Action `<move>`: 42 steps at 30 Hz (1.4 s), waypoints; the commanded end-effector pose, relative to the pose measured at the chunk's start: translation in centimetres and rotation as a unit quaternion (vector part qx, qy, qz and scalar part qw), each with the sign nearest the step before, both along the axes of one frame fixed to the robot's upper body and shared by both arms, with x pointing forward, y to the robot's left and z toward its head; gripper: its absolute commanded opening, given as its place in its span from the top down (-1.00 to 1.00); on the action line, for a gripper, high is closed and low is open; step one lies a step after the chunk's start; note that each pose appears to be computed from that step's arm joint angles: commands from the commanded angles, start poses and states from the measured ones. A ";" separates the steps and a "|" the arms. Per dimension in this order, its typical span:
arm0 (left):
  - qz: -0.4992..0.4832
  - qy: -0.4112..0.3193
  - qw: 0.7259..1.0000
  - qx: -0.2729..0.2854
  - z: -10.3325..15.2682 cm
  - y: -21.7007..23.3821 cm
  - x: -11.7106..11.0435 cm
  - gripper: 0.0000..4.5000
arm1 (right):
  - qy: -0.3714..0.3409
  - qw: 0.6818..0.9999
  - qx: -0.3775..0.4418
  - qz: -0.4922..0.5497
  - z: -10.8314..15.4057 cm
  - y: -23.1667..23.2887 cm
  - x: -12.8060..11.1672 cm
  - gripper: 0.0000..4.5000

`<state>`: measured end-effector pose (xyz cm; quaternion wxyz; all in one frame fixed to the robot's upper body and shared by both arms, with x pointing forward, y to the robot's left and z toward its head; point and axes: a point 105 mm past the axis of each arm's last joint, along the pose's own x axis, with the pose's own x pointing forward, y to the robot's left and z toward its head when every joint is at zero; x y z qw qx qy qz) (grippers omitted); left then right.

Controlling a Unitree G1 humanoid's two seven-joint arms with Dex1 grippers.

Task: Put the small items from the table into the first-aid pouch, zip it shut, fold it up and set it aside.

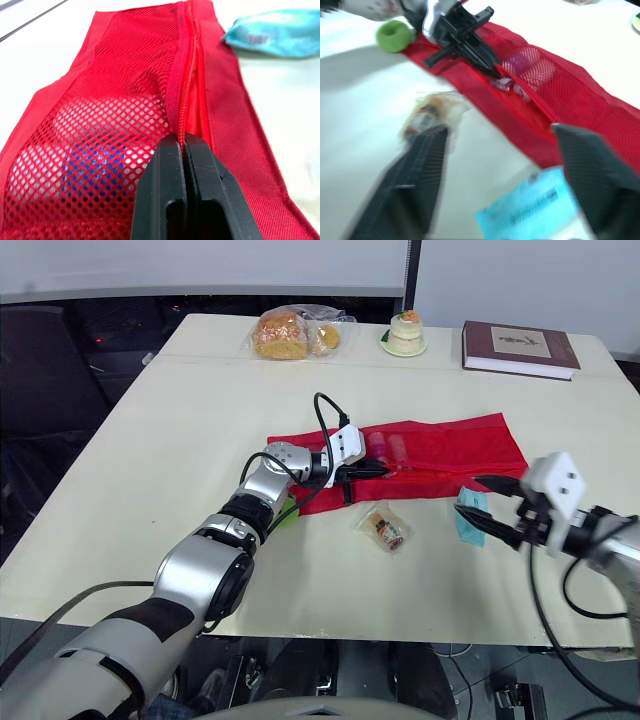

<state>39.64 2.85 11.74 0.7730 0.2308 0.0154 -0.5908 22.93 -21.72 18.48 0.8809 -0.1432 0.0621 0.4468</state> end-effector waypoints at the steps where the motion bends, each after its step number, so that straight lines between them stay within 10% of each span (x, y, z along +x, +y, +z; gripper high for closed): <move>1: 0.011 -0.029 1.000 -0.002 1.5 1.1 0.7 1.00 | -0.037 0.998 -0.011 0.042 2.8 -1.0 -1.8 -0.99; 21: 0.013 -0.030 0.999 0.018 1.4 2.2 0.9 1.00 | -0.052 0.996 0.008 0.072 7.3 -2.5 -2.9 -0.99; 42: 0.004 -0.034 0.999 0.015 1.2 1.5 0.6 1.00 | 0.027 0.999 -0.021 -0.003 -7.2 9.6 1.5 -0.99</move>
